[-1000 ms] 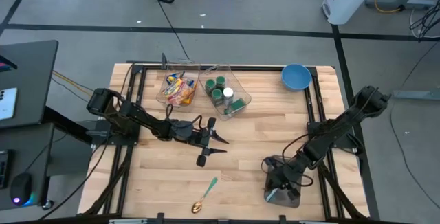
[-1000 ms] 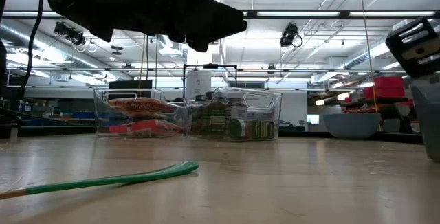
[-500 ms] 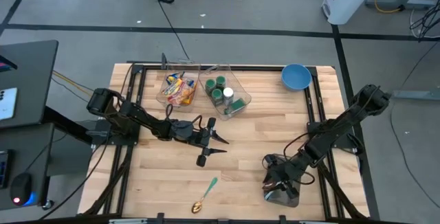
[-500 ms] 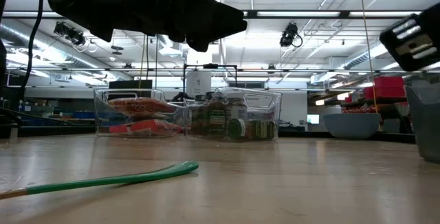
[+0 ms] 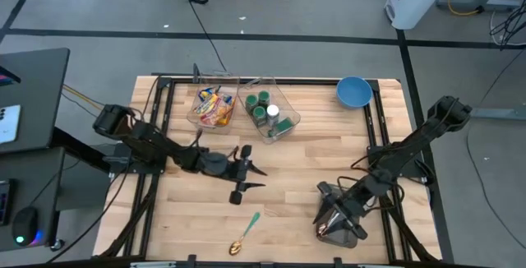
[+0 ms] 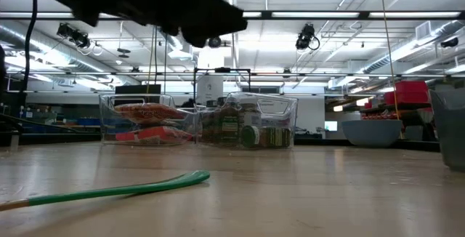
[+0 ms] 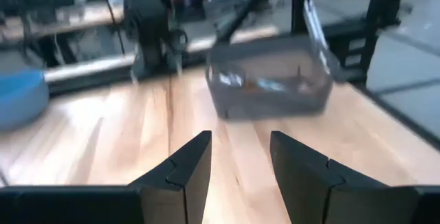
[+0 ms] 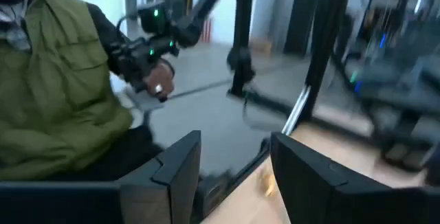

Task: Pick & Place Food Item
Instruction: Put the green spoon into the gray bin

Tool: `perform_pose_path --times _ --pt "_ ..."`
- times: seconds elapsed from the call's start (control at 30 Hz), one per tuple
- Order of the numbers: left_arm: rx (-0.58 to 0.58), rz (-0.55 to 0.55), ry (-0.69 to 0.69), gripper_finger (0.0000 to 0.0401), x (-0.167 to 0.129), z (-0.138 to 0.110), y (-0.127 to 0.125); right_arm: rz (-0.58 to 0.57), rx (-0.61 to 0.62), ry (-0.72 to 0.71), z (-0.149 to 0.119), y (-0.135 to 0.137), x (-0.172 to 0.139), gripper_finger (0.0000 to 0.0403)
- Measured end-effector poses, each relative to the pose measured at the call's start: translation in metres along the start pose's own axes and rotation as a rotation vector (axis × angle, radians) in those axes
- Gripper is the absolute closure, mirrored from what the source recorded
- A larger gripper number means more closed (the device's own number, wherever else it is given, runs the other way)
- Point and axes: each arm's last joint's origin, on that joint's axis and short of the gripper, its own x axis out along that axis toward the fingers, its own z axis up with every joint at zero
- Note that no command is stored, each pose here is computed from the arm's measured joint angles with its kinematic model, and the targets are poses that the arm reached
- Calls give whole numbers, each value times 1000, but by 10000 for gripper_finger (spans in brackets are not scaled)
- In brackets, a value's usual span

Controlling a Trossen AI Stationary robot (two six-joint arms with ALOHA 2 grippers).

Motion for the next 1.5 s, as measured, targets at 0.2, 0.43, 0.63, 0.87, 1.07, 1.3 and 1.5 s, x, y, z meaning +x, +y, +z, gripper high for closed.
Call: perform_pose_path --times 0.2,0.43,0.63,0.87,1.07,1.3,1.5 --pt "-84 59 220 243 -16 -11 -31 -22 -183 -106 10 -2 0 217" --pt "-221 34 398 223 -30 -12 -77 -55 -207 -91 9 -3 0 217" --pt "-165 -67 469 190 -32 -1 -120 -149 -252 -26 4 -6 0 217" --pt "-85 -65 642 175 -25 -7 -142 -193 -249 -6 3 -9 0 217" --pt "-467 -21 743 174 10 -13 -132 -288 -228 22 2 -12 0 217" --pt "-511 -76 888 174 44 -25 -150 -325 -231 53 -1 -12 -1 217" --pt "-449 -14 1015 174 58 -24 -151 -327 -231 57 -1 -13 -1 217"
